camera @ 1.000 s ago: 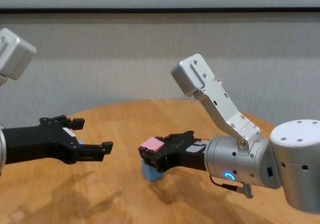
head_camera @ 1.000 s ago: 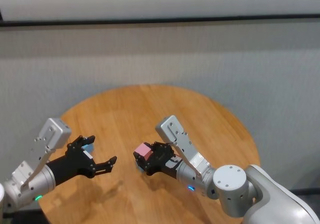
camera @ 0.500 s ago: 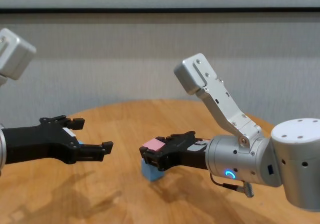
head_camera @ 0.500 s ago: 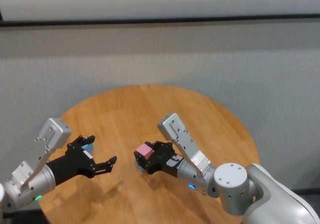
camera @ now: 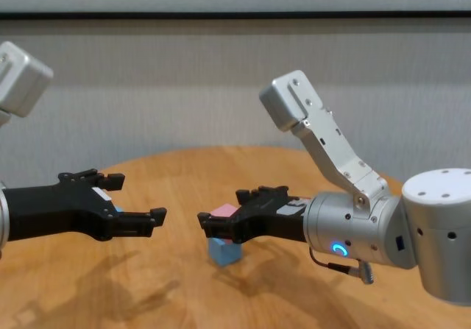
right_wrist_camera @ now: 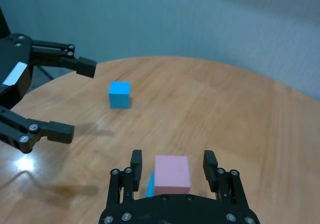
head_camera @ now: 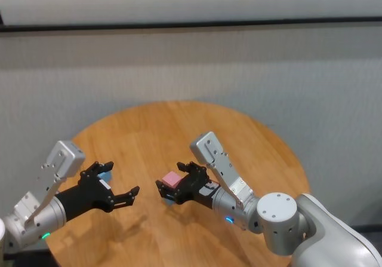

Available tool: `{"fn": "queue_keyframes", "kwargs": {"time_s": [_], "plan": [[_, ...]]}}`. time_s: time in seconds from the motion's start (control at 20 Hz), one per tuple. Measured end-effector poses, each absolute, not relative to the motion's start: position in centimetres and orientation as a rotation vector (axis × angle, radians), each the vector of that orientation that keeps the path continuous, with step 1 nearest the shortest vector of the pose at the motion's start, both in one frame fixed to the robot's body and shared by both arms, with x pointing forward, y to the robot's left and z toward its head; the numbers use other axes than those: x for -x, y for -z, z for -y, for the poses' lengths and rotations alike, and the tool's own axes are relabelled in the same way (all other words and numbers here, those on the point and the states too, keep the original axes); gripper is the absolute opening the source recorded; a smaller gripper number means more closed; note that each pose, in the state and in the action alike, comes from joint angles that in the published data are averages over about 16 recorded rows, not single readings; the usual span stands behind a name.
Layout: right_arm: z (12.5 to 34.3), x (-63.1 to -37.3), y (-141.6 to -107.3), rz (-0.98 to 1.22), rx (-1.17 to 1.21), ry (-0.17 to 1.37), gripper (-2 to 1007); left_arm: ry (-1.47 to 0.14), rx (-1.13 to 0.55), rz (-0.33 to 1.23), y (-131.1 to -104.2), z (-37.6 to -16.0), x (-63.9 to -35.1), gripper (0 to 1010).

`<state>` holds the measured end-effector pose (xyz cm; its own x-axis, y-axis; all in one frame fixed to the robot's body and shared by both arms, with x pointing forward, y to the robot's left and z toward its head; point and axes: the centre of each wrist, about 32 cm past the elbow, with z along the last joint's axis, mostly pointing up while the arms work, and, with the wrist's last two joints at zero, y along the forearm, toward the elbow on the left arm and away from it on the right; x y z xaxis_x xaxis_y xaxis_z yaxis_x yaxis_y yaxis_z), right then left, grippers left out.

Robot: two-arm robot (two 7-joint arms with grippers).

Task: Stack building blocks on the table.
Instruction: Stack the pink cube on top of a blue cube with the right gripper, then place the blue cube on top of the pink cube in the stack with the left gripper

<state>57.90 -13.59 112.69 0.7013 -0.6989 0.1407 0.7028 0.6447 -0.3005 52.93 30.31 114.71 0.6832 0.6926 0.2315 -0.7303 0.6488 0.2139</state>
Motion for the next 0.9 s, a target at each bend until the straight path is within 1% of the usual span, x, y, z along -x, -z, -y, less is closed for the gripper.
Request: {"fn": "queue_keyframes", "kwargs": {"time_s": [0.25, 0.45, 0.65, 0.9], "plan": [[14.3, -58.3, -113.6, 0.036, 0.323, 0.834, 863, -0.811, -0.302, 0.133, -114.7, -30.3, -52.9, 1002], [15.3, -58.8, -114.6, 0.059, 0.297, 0.872, 942, -0.811, -0.302, 0.133, -114.7, -30.3, -52.9, 1002], [16.8, -59.1, -115.6, 0.081, 0.274, 0.914, 990, -0.811, -0.302, 0.133, -114.7, -30.3, -52.9, 1002], [19.1, -59.1, -116.5, 0.096, 0.265, 0.965, 1004, -0.811, -0.302, 0.133, -114.7, -30.3, -52.9, 1002]]}}
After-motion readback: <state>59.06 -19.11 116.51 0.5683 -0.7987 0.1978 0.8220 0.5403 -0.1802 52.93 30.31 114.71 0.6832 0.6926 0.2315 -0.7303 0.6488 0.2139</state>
